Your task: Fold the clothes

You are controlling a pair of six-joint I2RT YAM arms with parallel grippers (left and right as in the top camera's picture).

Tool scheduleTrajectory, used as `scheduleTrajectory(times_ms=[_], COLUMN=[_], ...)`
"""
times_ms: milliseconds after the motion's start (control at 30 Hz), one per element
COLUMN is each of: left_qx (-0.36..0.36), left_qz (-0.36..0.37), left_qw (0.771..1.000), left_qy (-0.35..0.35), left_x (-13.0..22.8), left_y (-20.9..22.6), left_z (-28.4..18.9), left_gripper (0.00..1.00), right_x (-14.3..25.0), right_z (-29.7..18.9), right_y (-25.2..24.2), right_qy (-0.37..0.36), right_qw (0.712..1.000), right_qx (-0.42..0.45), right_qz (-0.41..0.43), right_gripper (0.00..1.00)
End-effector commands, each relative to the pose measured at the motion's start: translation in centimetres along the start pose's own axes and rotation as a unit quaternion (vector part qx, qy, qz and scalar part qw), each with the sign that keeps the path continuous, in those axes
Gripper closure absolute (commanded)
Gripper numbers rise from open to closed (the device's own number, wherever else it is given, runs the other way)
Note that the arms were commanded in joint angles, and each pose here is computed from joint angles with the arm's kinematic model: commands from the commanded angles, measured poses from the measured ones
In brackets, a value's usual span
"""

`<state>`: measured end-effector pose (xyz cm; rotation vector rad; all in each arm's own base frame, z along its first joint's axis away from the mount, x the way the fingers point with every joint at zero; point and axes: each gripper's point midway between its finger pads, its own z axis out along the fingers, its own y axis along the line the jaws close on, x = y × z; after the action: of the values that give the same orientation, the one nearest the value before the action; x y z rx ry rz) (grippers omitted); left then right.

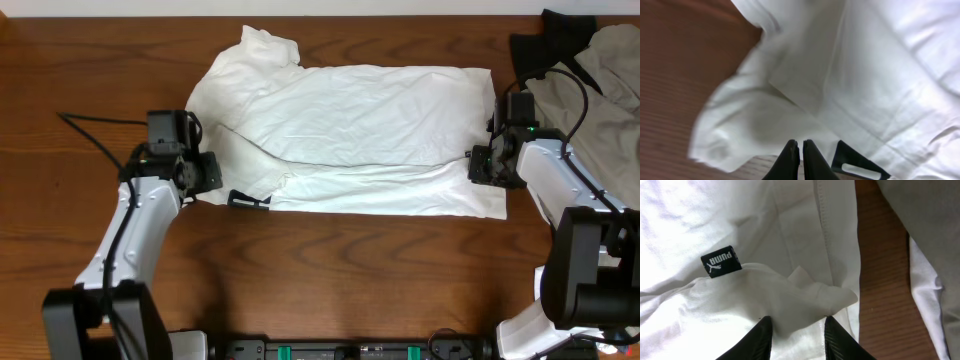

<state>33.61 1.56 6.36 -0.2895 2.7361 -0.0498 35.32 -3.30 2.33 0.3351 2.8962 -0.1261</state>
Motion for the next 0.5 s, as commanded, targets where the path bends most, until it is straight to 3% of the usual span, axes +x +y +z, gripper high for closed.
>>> scheduleTrajectory(times_ms=[0, 467], left_qx=[0.006, -0.044], left_qz=[0.001, -0.028], left_qw=[0.999, 0.991], left_qy=[0.043, 0.123], left_x=[2.4, 5.8], left_y=[0.0, 2.6], left_z=[2.4, 6.1], left_gripper=[0.92, 0.91], right_x=[0.3, 0.4], right_z=[0.4, 0.4], right_y=[-0.4, -0.4], right_qy=[0.008, 0.010], right_qw=[1.000, 1.000], right_qx=[0.001, 0.001], right_qz=[0.007, 0.007], right_gripper=[0.67, 0.66])
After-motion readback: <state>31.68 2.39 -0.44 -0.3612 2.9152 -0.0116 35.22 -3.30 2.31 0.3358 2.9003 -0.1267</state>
